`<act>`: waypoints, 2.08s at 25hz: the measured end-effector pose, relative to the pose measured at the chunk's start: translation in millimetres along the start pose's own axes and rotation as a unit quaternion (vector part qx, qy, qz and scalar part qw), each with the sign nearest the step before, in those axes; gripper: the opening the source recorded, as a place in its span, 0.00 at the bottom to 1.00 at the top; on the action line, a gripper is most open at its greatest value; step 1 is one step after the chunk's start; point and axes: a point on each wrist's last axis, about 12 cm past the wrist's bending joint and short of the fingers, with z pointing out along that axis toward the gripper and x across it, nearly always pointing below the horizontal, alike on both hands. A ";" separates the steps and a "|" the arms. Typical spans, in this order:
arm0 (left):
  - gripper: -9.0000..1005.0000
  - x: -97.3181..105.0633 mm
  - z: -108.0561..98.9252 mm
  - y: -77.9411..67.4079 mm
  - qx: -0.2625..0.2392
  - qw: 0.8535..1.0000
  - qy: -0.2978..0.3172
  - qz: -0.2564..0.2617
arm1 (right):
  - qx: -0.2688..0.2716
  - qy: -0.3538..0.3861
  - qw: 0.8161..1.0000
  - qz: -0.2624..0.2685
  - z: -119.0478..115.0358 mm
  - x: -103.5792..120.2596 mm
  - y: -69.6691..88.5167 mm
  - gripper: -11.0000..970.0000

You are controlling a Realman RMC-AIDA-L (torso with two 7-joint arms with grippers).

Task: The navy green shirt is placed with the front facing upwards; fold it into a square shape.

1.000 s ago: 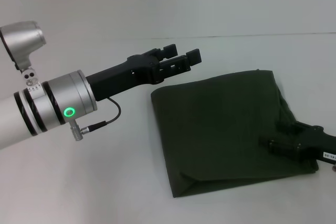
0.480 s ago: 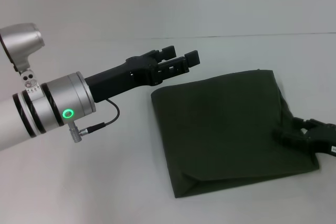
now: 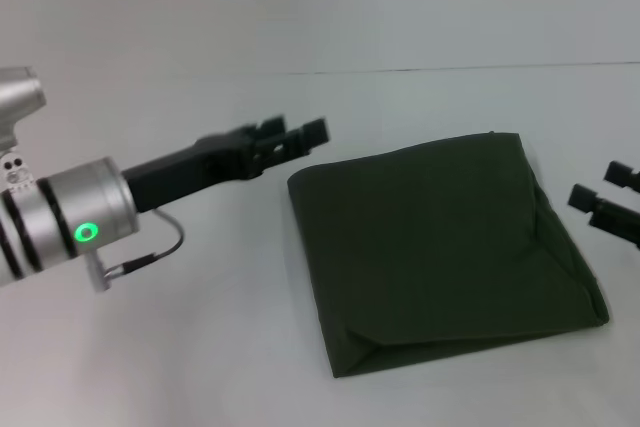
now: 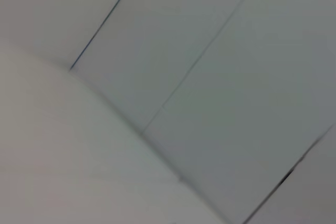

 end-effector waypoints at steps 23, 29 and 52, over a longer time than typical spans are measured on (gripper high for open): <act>0.92 -1.5 14.0 20.4 -0.136 0.942 0.204 -0.228 | -0.016 -0.015 0.999 -0.028 4.6 -3.6 5.0 0.89; 0.92 2.2 21.9 21.2 -0.150 0.938 0.213 -0.227 | -0.018 -0.016 0.999 -0.028 4.9 -4.3 5.2 0.89; 0.92 17.4 60.9 11.2 -0.157 0.934 0.241 -0.215 | -0.021 -0.016 0.999 -0.035 6.8 -9.2 2.9 0.89</act>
